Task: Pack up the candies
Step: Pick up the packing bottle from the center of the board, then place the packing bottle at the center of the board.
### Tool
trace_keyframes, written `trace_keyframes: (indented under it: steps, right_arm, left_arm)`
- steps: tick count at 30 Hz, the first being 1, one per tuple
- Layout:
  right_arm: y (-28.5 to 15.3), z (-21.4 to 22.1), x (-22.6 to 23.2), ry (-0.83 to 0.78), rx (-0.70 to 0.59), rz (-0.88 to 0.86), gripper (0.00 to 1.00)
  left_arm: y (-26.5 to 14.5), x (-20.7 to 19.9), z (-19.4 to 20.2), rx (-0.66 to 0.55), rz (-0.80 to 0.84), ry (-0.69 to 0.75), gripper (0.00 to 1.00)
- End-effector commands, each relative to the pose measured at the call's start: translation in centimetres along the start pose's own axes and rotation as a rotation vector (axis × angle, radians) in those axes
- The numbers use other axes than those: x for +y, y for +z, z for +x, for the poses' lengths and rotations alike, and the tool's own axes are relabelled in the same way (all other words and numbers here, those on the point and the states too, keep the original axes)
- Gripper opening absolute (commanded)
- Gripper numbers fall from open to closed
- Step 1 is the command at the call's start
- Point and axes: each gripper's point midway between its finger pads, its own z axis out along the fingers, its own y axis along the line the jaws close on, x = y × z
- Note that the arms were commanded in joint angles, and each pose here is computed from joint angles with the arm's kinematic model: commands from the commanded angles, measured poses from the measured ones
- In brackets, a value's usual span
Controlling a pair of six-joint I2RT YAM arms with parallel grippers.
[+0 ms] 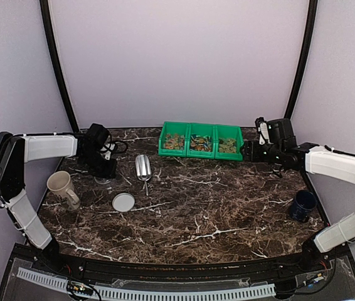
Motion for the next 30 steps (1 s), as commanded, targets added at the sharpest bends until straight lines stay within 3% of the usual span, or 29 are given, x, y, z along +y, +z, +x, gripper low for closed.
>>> trace_keyframes:
  steps: [1,7,14,21,30]
  right_arm:
    - [-0.4,-0.7,0.2,0.017,-0.041,-0.019,0.75]
    - [-0.5,-0.7,0.1,0.017,-0.046,-0.018,0.75]
    - [-0.9,-0.9,-0.3,0.018,-0.06,0.005,0.75]
    - [-1.2,-0.9,-1.2,0.028,-0.072,0.049,0.75]
    - [-2.1,-1.1,-4.9,0.11,-0.103,0.188,0.76]
  left_arm:
    - [-3.2,-1.5,-2.1,-0.075,0.02,0.037,0.0]
    - [-5.4,-5.5,-3.5,-0.11,0.04,0.153,0.0]
    - [-7.9,-12.8,-3.4,-0.138,0.173,0.318,0.0]
    - [-8.8,-22.0,-0.7,-0.122,0.303,0.528,0.0]
    - [-5.5,-30.7,5.0,0.004,0.395,0.746,0.0]
